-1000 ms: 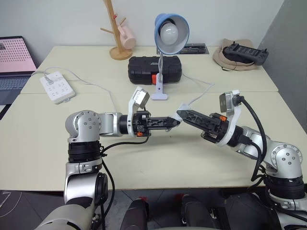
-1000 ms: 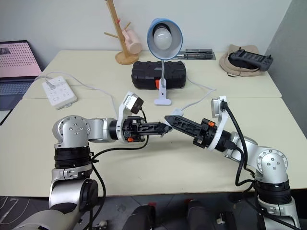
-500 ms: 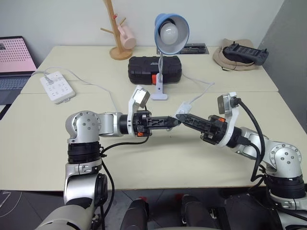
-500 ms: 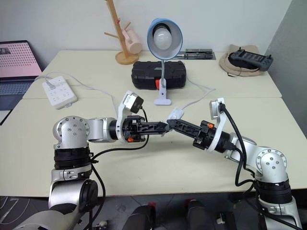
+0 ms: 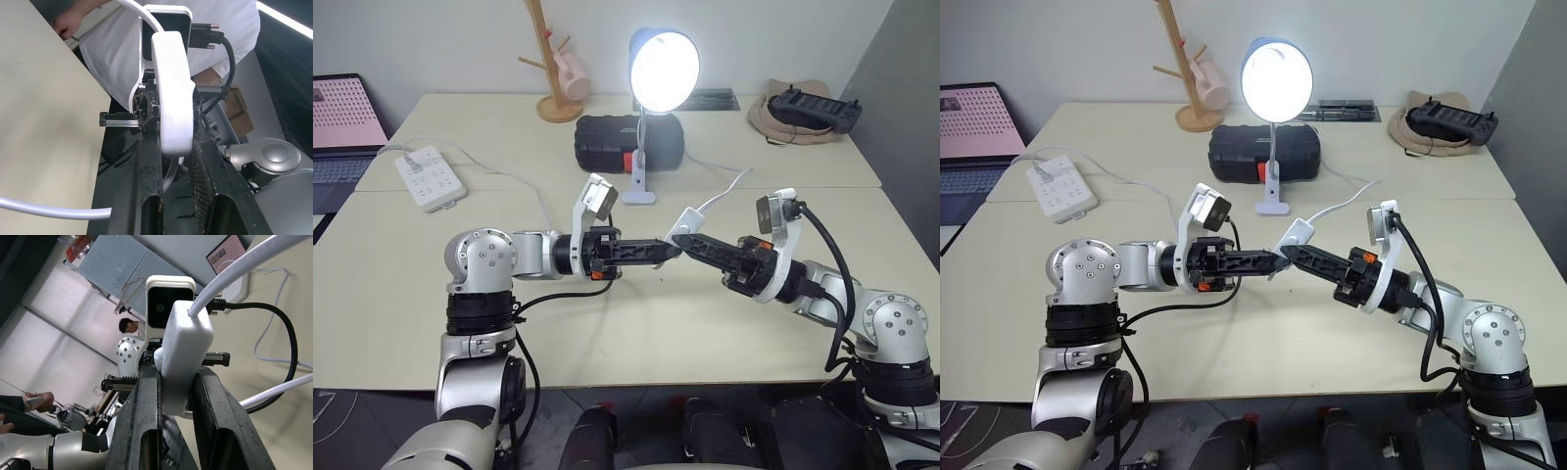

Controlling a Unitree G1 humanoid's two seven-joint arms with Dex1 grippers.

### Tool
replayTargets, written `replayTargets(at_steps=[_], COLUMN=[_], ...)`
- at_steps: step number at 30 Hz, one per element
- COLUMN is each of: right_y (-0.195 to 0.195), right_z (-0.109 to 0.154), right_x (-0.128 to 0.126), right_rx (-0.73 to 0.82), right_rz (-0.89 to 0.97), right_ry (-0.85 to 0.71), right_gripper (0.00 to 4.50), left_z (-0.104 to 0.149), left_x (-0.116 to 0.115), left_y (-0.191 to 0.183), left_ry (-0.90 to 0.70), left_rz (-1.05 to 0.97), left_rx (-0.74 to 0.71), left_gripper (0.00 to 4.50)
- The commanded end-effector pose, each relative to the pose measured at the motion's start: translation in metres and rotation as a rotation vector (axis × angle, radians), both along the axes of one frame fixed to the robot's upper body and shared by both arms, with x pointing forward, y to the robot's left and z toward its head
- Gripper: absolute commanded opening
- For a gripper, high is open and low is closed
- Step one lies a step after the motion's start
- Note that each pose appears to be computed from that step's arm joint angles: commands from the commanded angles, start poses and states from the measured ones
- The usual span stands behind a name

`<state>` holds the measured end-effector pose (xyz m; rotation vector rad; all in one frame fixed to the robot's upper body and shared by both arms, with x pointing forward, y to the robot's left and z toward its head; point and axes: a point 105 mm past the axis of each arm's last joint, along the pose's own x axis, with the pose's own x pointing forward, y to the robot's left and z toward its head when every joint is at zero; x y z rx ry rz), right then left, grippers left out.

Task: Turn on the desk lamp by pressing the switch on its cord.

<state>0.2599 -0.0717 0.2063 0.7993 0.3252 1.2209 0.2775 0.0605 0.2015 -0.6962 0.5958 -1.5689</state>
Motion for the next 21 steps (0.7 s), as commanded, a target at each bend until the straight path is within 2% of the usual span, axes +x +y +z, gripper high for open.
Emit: replayTargets(at_steps=[1,9,13,16,21], right_y=[-0.001,-0.018,-0.038,-0.051,-0.057], right_z=[0.012,0.009,-0.005,-0.010,-0.018], right_x=[-0.006,-0.016,-0.022,-0.023,-0.017], right_rx=[0.016,-0.027,-0.141,-0.248,-0.592], right_rz=[0.012,0.002,-0.053,-0.114,-0.282], right_ry=[-0.047,-0.045,-0.051,-0.099,-0.332], right_gripper=[1.19,2.77,3.76,4.44,4.44], left_z=[0.000,-0.001,-0.001,-0.011,-0.035], left_x=[-0.002,0.000,0.009,0.017,0.058], left_y=[0.000,0.002,0.008,0.016,0.036], left_ry=[-0.014,-0.050,-0.112,-0.243,-0.568], left_rz=[-0.007,-0.009,0.017,0.012,0.000], left_rx=[0.008,0.025,0.065,0.164,0.437], left_gripper=[0.38,0.38,0.38,0.38,0.38])
